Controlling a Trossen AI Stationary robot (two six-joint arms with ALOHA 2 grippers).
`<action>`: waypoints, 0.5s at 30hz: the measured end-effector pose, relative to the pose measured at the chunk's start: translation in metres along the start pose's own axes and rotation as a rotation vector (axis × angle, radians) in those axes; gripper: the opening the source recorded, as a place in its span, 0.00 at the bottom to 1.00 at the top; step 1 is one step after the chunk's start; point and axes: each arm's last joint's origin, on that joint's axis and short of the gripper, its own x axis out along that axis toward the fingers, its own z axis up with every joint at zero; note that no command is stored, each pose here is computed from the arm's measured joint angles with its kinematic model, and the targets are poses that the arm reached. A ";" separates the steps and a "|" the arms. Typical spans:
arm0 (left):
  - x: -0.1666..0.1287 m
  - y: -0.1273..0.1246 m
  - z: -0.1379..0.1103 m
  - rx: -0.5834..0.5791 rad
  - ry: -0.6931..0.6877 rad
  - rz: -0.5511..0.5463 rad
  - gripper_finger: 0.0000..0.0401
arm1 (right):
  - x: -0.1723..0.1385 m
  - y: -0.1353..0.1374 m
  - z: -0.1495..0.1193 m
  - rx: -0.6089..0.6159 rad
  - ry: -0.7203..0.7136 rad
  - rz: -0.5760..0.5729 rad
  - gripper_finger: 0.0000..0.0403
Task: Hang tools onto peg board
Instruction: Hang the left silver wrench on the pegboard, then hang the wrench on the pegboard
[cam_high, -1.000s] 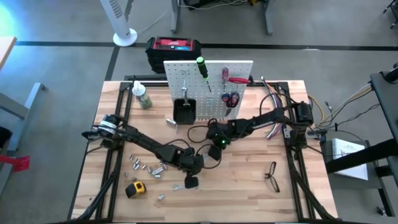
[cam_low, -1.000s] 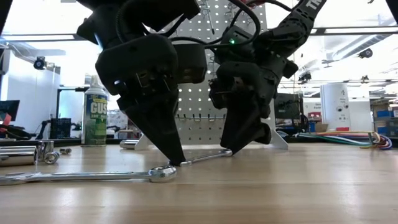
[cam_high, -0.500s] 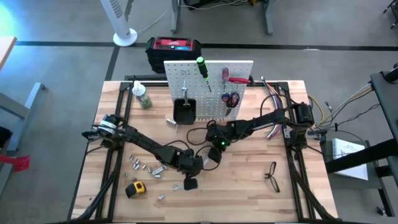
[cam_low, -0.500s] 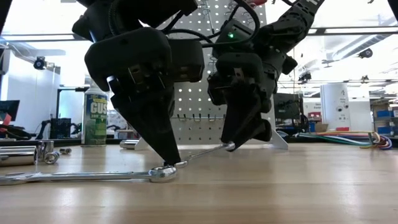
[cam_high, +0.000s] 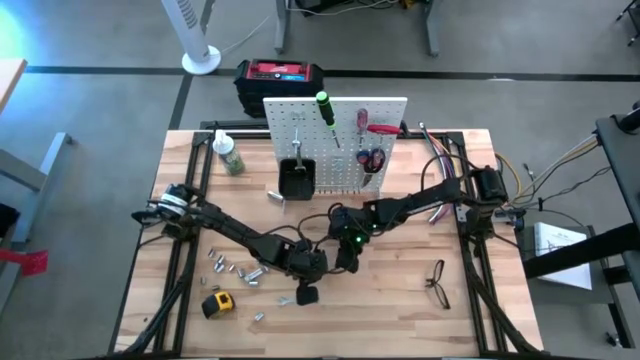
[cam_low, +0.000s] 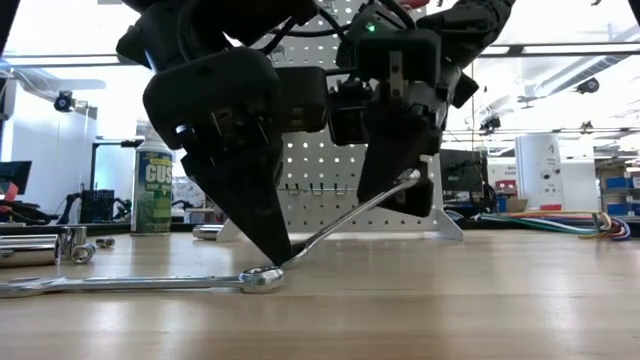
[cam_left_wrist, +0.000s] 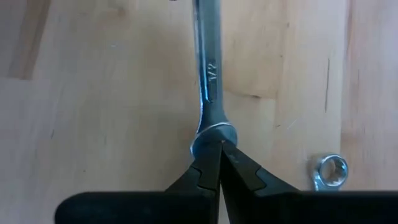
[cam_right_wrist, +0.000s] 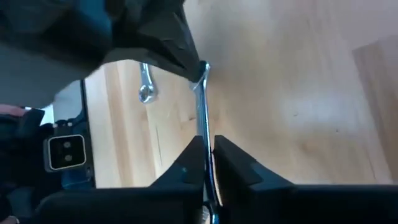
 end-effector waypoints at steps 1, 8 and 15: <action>0.000 0.000 0.000 -0.003 -0.001 0.002 0.00 | 0.001 0.001 0.000 -0.003 0.002 0.000 0.02; 0.001 0.002 0.001 -0.017 -0.021 0.035 0.00 | 0.003 0.002 -0.003 -0.013 -0.002 -0.037 0.00; 0.001 0.002 0.001 -0.022 -0.022 0.036 0.00 | 0.003 -0.001 -0.005 -0.061 0.002 -0.090 0.00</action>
